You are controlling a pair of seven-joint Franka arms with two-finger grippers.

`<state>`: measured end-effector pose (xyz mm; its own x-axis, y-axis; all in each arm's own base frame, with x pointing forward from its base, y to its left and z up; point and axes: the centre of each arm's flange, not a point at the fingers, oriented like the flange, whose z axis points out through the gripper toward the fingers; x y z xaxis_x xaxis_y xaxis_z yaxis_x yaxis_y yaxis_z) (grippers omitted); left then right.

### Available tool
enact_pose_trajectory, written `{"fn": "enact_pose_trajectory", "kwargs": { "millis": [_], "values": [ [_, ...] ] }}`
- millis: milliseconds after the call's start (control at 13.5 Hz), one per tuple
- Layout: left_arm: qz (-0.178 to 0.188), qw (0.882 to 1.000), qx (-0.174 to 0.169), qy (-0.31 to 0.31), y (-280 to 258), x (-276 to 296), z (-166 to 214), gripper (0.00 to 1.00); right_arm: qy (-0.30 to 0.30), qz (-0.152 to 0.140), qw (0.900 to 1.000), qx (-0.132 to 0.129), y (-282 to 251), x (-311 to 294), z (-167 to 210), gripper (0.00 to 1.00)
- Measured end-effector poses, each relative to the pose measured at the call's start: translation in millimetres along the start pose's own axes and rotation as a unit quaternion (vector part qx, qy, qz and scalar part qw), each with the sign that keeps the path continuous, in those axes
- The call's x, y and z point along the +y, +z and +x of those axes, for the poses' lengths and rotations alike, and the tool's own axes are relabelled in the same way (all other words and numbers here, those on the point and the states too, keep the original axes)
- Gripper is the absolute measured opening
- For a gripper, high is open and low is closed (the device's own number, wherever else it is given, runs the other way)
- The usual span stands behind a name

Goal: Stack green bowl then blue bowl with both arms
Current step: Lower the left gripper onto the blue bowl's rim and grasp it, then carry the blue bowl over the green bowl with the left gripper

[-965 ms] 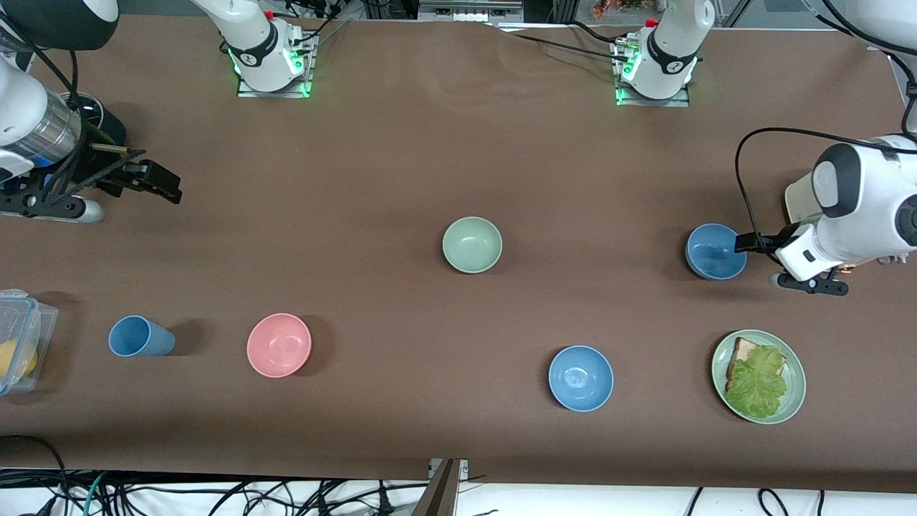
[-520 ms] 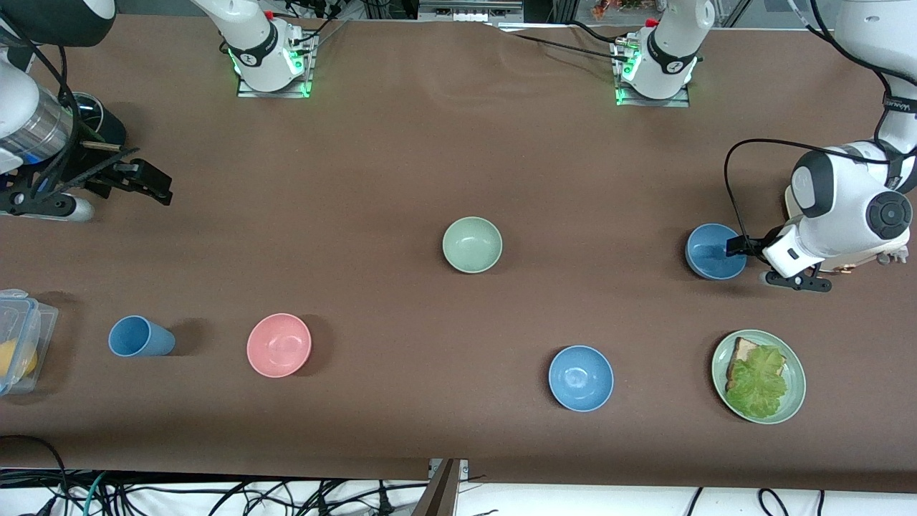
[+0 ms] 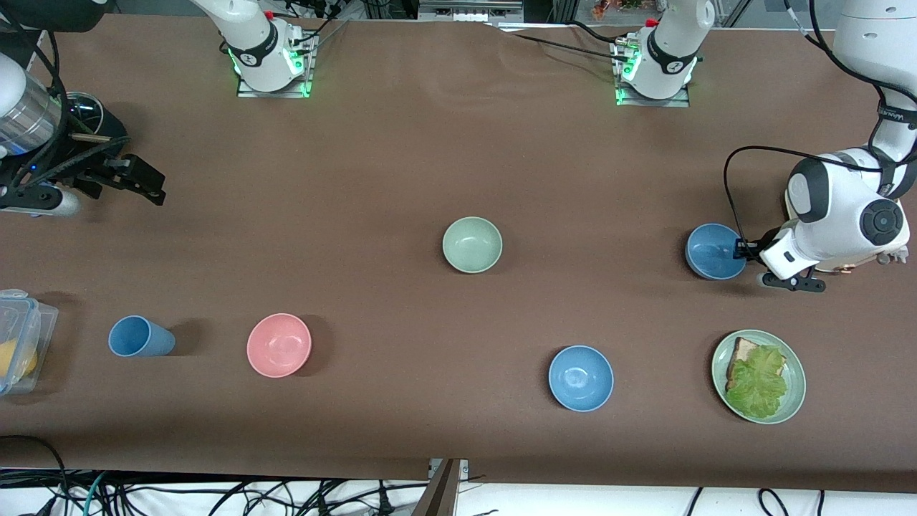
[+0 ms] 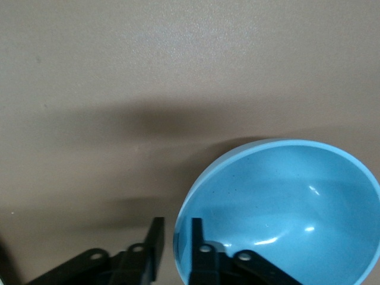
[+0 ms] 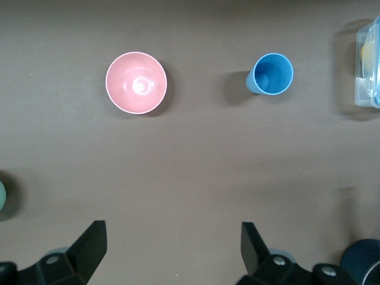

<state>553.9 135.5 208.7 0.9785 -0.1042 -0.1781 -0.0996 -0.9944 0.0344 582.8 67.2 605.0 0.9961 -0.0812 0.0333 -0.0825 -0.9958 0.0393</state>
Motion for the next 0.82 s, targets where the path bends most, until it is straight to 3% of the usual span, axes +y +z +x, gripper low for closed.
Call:
{"fn": "enact_pose_trajectory", "kwargs": {
  "millis": [74, 148, 520, 817],
  "values": [
    [0.000, 1.000, 0.000, 0.000, -0.3, 0.0, 0.2, 0.10, 0.000, 0.000, 1.000, -0.001, 0.6, -0.1, 0.3, 1.00],
    [-0.001, 1.000, 0.001, 0.001, -2.7, 1.1, 0.8, 0.05, 0.000, 0.000, 1.000, -0.001, 0.7, 0.1, 0.3, 1.00],
    [-0.009, 1.000, -0.014, 0.000, -19.4, 1.3, 4.2, 0.05, 0.001, 0.000, 1.000, -0.002, 1.7, 0.7, 0.6, 1.00],
    [-0.030, 0.999, -0.030, 0.015, -96.9, 29.9, 24.5, 0.05, 0.001, -0.001, 1.000, -0.005, 4.5, 0.6, 1.6, 1.00]
  ]
}}
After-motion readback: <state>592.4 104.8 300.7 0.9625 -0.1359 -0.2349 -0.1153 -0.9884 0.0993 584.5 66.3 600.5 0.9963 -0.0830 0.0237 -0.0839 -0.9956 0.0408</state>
